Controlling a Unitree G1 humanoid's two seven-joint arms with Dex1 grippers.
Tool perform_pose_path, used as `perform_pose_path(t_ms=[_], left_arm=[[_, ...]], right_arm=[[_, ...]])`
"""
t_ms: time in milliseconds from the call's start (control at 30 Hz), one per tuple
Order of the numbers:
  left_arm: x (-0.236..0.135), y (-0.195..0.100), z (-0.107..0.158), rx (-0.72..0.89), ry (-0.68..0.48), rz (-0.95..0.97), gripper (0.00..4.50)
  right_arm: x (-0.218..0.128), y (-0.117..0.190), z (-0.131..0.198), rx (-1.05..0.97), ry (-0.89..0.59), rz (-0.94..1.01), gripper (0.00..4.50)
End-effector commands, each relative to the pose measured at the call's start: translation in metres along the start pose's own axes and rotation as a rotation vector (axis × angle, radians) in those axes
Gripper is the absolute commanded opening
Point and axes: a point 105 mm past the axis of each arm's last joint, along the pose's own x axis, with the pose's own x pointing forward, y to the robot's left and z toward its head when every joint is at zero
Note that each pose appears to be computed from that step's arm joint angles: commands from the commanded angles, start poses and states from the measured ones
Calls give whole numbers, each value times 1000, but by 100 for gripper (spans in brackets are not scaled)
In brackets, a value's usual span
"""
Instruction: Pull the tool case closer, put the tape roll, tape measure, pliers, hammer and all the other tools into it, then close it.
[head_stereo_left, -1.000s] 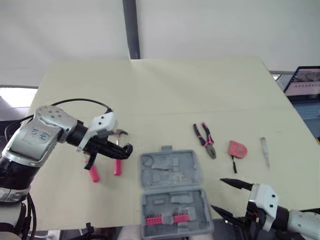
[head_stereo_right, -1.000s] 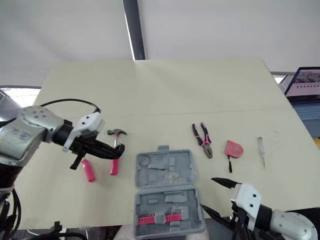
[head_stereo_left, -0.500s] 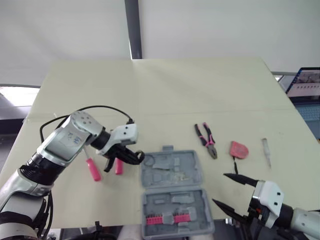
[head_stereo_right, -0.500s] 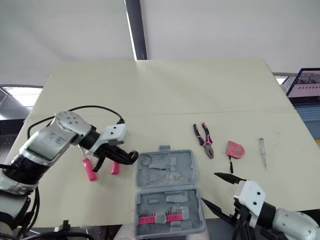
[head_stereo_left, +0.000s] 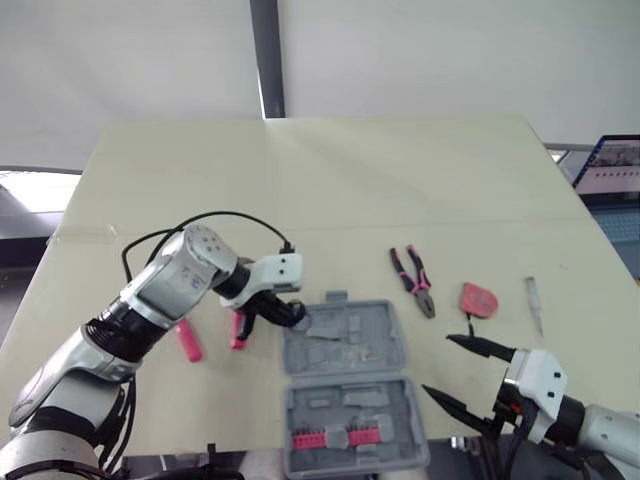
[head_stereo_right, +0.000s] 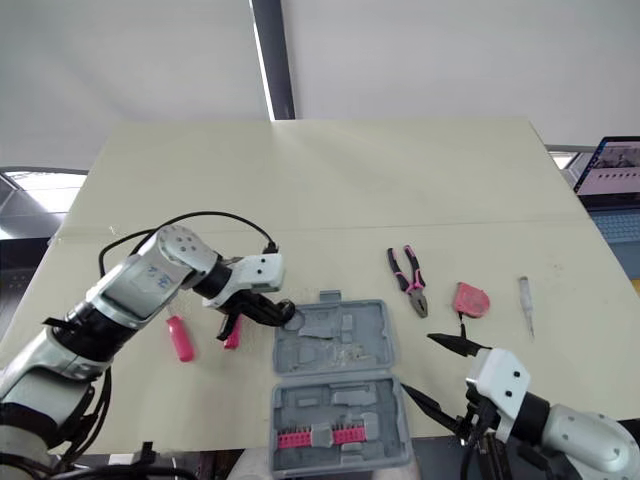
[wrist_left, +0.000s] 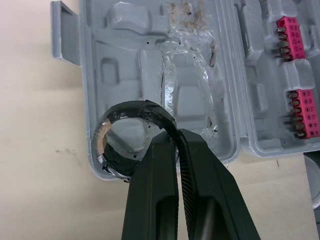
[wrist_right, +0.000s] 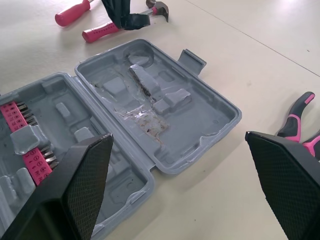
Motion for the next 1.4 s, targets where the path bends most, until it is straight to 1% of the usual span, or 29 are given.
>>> perform_pose_path(t_ms=[33, 667, 1400], left_arm=[[-3, 4, 3, 15, 11, 17, 3], [13, 13, -5, 28, 49, 8, 3], [22, 10, -13, 35, 84, -22, 3]], right_arm=[[1, 2, 10, -16, -34, 0, 450], [1, 8, 9, -5, -24, -30, 450], [-1, 5, 9, -9, -12, -56, 450]])
